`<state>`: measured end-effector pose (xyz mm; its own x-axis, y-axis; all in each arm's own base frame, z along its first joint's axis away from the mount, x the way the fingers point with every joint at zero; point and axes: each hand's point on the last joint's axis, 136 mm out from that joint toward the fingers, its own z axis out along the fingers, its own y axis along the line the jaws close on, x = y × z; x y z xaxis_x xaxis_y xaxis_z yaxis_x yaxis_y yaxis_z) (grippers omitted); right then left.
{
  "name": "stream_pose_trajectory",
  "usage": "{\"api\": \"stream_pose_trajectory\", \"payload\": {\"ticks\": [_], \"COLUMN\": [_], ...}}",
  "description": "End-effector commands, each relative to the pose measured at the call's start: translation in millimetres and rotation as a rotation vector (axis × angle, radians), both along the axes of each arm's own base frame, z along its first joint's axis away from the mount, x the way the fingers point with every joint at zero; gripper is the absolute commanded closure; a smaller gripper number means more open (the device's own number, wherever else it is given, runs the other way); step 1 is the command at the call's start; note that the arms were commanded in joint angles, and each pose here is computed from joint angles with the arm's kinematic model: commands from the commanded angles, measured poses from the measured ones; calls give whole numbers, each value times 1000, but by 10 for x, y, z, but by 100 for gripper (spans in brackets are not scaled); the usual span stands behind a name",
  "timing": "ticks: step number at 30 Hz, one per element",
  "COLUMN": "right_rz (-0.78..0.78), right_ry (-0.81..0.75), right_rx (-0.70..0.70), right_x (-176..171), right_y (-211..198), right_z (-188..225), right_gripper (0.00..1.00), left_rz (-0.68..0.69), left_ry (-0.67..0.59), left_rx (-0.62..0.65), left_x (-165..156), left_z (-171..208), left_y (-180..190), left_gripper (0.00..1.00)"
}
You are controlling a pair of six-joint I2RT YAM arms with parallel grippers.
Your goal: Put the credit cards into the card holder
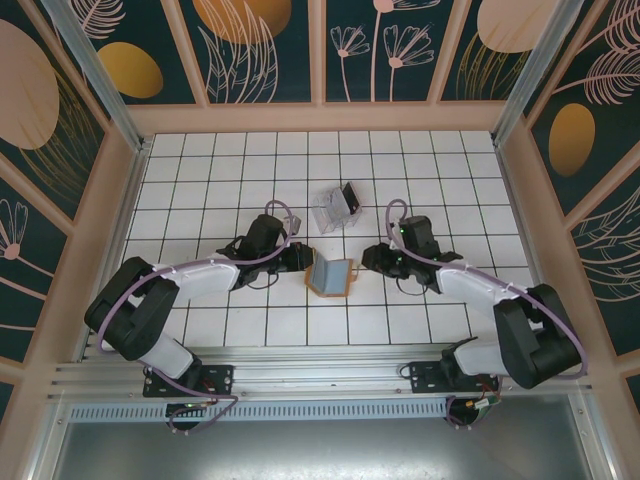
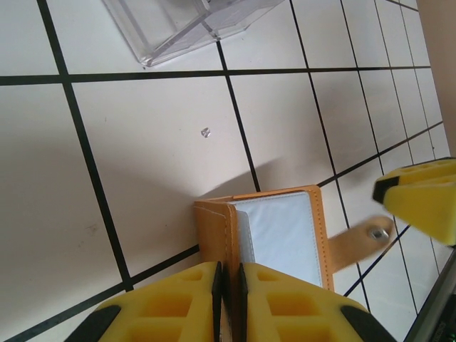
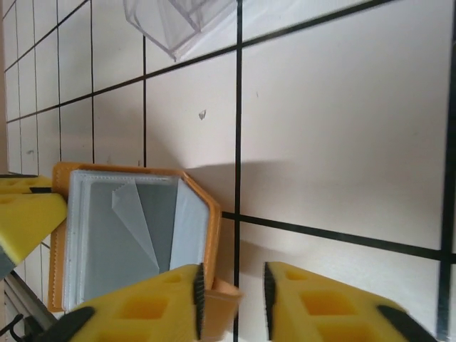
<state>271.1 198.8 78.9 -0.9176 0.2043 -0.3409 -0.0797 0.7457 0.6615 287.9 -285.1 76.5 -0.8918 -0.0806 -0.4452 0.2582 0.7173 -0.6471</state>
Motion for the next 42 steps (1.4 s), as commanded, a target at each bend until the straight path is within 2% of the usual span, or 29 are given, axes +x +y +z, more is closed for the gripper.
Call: {"api": "stream_pose_trajectory", "payload": {"ticks": [1, 5, 9, 15, 19, 22, 25, 31, 37, 42], "right_rz": [7, -27, 54, 251, 269, 287, 268, 228, 268, 309], "right_ry": [-93, -175, -208, -118, -49, -62, -67, -55, -104, -158], "right_rx": [-2, 16, 146, 207, 283, 275, 205, -33, -208, -402], "right_x": [126, 193, 78, -255, -270, -233, -174, -161, -264, -309], "right_y": [-34, -67, 251, 955, 1132, 1220, 1180, 1012, 1319, 1578], "right_z": [392, 775, 1037, 756, 640, 654, 561, 214, 88, -18], "right_gripper": [63, 57, 55, 53, 53, 54, 54, 52, 35, 29], "left_rz": [32, 68, 90, 116, 135, 138, 144, 213, 320, 400], "left_ry": [-10, -37, -12, 4, -2, 2, 36, 45, 3, 27], "left_rx": [44, 41, 73, 102, 109, 96, 138, 231, 255, 166], "left_x": [42, 67, 100, 138, 153, 135, 95, 48, 174, 224], "left_z": [-18, 76, 96, 143, 198, 185, 27, -116, 11, 2], "left_y": [51, 107, 132, 161, 194, 193, 251, 493, 777, 1137], "left_gripper": [82, 83, 83, 83, 84, 84, 78, 77, 73, 70]}}
